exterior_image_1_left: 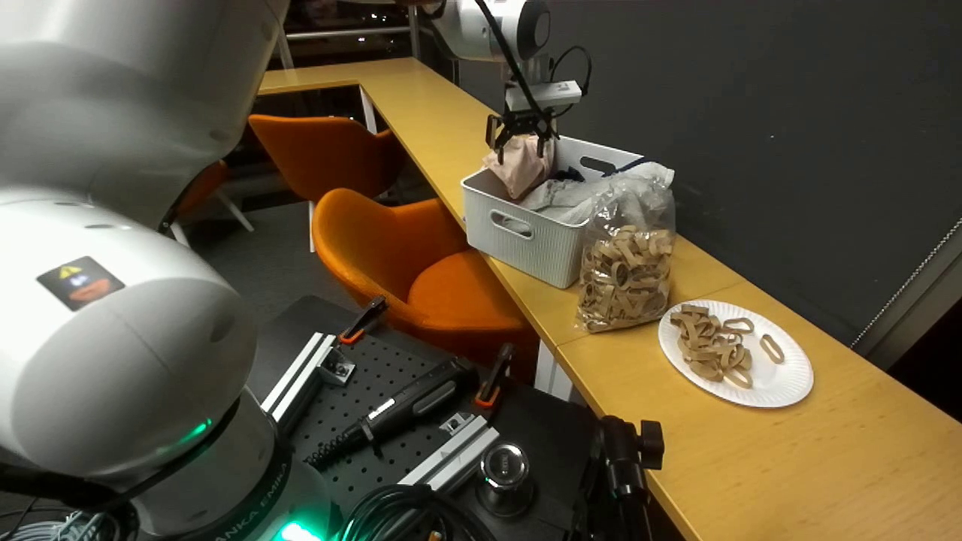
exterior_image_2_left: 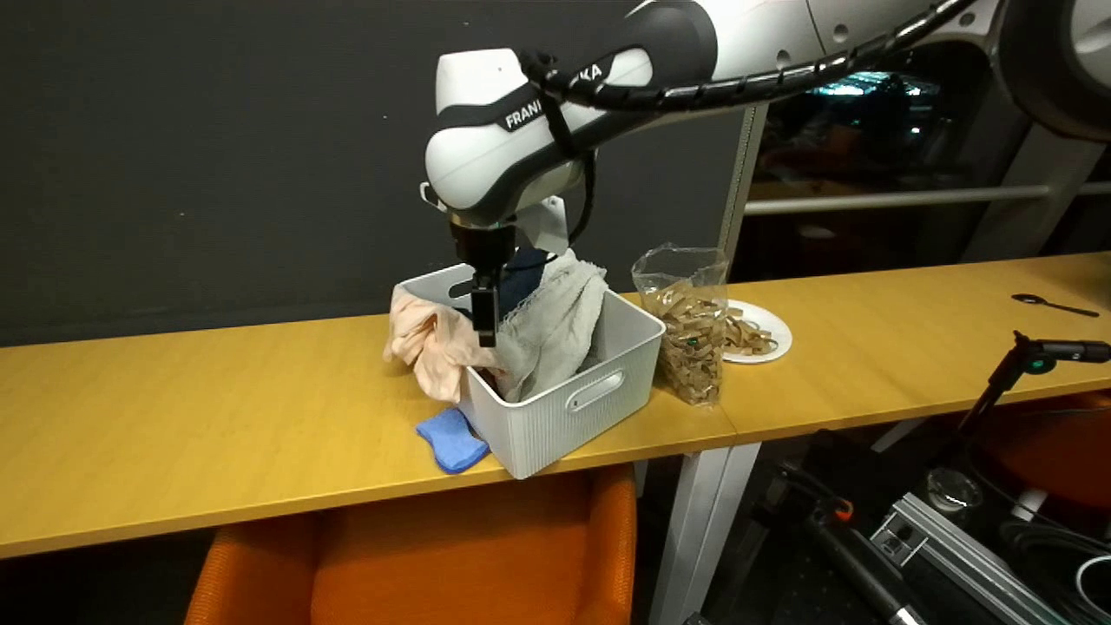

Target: Move the pink shirt to the chair

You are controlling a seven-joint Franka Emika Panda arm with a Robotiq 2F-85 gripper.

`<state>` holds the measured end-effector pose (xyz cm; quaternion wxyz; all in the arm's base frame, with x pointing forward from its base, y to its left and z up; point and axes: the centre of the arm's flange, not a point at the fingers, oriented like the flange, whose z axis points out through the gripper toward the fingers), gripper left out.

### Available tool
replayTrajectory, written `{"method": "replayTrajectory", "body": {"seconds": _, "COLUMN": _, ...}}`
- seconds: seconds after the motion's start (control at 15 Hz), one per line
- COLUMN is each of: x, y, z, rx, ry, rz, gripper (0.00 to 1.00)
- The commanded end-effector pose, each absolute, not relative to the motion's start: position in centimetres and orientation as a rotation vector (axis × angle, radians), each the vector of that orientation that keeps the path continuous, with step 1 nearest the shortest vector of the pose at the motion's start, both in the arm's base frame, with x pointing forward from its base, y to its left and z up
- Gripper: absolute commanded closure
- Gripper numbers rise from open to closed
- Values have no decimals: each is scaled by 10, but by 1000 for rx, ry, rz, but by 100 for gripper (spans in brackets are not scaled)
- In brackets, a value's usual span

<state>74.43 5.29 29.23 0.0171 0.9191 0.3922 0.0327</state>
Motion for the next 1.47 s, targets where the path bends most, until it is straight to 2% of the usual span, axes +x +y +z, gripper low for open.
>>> {"method": "replayTrajectory", "body": {"seconds": 0.0, "x": 754, "y": 64, "z": 296, "rx": 2799, "ry": 1343, "rz": 228, "gripper": 0}}
{"method": "replayTrajectory", "body": {"seconds": 0.53, "x": 776, "y": 71, "z": 280, "rx": 2732, "ry": 1454, "rz": 316, "gripper": 0}}
{"method": "replayTrajectory", "body": {"seconds": 0.6, "x": 777, "y": 72, "z": 278, "rx": 2723, "ry": 1464, "rz": 320, "gripper": 20}}
{"method": "replayTrajectory", "body": {"seconds": 0.8, "x": 778, "y": 73, "z": 280, "rx": 2710, "ry": 1479, "rz": 339, "gripper": 44}}
{"method": "replayTrajectory", "body": {"seconds": 1.27, "x": 776, "y": 72, "z": 289, "rx": 2717, "ry": 1464, "rz": 343, "gripper": 94}}
{"method": "replayTrajectory", "body": {"seconds": 1.33, "x": 777, "y": 72, "z": 290, "rx": 2718, "ry": 1464, "rz": 339, "gripper": 100}}
{"method": "replayTrajectory", "body": {"seconds": 1.4, "x": 777, "y": 72, "z": 290, "rx": 2718, "ry": 1462, "rz": 338, "gripper": 100}}
